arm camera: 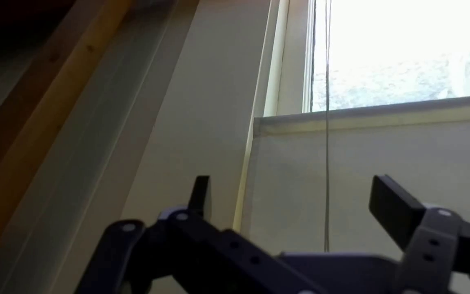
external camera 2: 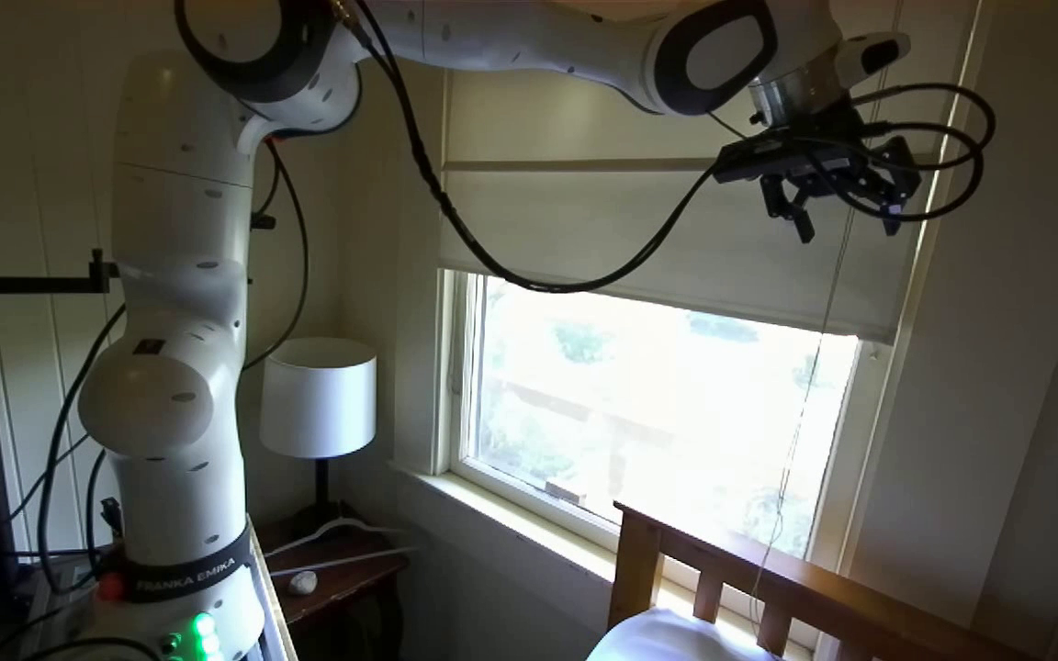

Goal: Close the blinds on the curtain.

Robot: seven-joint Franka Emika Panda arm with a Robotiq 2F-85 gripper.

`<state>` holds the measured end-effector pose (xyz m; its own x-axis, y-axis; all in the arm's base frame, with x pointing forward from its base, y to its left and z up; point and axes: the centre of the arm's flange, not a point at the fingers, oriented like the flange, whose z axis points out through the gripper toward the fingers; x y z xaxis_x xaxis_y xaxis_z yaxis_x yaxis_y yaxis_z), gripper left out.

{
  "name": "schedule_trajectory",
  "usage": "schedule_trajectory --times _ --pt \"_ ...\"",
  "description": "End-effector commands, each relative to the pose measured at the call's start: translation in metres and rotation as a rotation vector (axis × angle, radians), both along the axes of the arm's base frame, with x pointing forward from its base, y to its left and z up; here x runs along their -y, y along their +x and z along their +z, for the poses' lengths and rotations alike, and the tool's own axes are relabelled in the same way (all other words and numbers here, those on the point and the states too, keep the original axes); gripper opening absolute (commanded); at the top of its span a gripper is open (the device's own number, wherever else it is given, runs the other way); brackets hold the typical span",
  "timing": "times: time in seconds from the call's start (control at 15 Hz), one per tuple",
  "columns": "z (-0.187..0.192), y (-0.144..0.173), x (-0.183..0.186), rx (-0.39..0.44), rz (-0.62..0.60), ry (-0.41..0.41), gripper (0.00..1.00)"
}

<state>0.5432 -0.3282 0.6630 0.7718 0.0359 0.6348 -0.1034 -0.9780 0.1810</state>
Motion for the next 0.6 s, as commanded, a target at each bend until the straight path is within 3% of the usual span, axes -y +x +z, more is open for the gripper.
schedule_trajectory --times 0.0,0.53 --pt "0.004 0.01 -0.002 0.062 0.079 0.022 1.0" --pt "0.021 0.038 0.008 0.176 0.159 0.116 1.0"
